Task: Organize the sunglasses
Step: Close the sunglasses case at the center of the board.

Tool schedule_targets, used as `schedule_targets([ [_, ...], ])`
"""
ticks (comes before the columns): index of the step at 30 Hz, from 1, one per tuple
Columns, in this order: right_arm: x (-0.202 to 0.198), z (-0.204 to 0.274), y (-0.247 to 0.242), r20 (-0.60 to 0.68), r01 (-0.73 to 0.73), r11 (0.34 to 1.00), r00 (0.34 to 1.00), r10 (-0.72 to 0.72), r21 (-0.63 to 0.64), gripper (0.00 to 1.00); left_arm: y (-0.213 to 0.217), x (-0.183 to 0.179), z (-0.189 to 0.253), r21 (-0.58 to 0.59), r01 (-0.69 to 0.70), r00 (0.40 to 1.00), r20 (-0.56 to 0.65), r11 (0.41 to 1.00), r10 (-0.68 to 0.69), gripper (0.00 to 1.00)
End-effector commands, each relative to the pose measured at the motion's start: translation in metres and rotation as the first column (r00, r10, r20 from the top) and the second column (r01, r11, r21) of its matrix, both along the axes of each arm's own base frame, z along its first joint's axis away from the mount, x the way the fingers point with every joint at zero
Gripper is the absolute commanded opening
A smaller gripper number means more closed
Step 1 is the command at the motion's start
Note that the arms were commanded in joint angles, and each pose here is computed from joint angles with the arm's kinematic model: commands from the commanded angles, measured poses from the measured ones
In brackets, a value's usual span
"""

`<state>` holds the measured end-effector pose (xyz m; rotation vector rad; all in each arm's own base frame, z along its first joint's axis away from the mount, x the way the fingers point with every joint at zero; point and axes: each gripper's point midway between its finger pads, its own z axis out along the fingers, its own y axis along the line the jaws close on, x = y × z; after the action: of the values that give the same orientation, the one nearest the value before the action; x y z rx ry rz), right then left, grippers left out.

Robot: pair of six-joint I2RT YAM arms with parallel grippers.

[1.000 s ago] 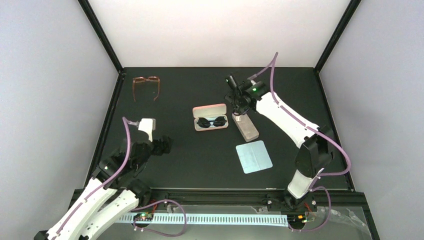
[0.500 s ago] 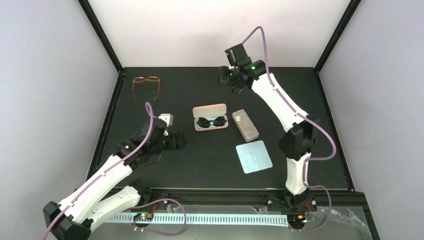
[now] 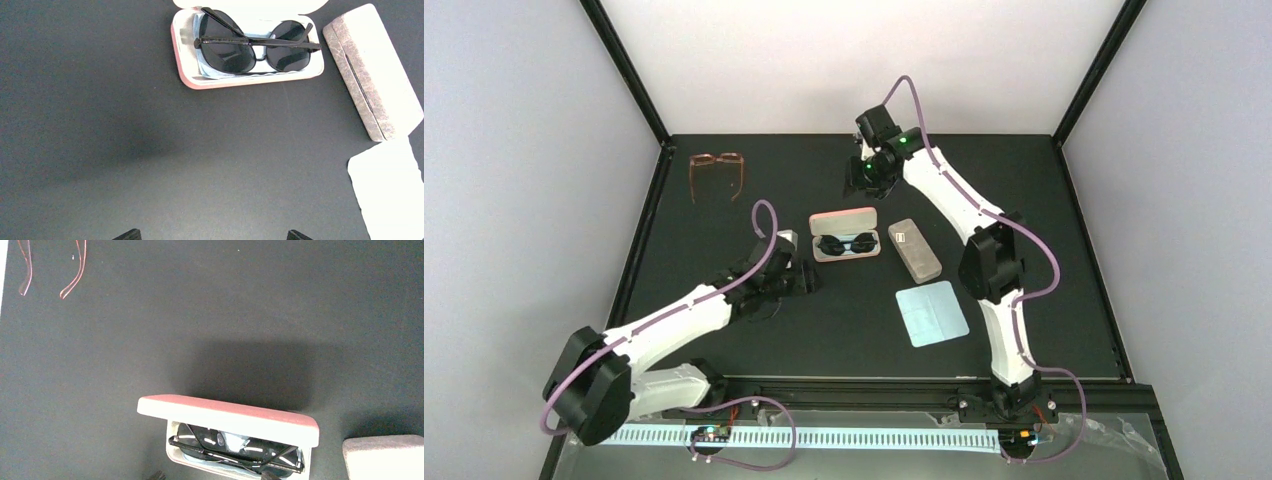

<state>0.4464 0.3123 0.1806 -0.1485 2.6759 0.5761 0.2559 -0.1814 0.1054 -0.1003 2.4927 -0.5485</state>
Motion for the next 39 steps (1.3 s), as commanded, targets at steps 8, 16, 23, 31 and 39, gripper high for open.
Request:
schedule_targets([
  [8, 0.025, -0.022, 0.019, -0.026, 0.020, 0.999, 0.999, -0.019, 0.028, 0.41, -0.045, 0.039, -0.023, -0.059, 0.064, 0.997, 0.050, 0.996, -0.062, 0.68],
  [16, 0.036, -0.047, 0.022, -0.038, 0.045, 0.999, 0.998, -0.045, 0.007, 0.30, -0.075, 0.064, -0.040, -0.052, 0.132, 0.991, 0.035, 0.990, -0.130, 0.52],
  [23, 0.032, -0.069, 0.029, -0.096, 0.032, 0.999, 0.995, -0.031, 0.013, 0.23, -0.085, 0.078, -0.049, -0.019, 0.157, 0.987, 0.045, 0.987, -0.156, 0.42],
  [31, 0.018, -0.081, 0.030, -0.149, -0.008, 1.000, 0.989, 0.007, -0.007, 0.20, -0.082, 0.088, -0.056, 0.029, 0.153, 0.984, 0.084, 0.988, -0.155, 0.34],
  [39, 0.002, -0.084, 0.029, -0.186, -0.042, 0.999, 0.982, 0.039, -0.017, 0.18, -0.081, 0.094, -0.066, 0.068, 0.156, 0.980, 0.111, 0.985, -0.162, 0.23],
])
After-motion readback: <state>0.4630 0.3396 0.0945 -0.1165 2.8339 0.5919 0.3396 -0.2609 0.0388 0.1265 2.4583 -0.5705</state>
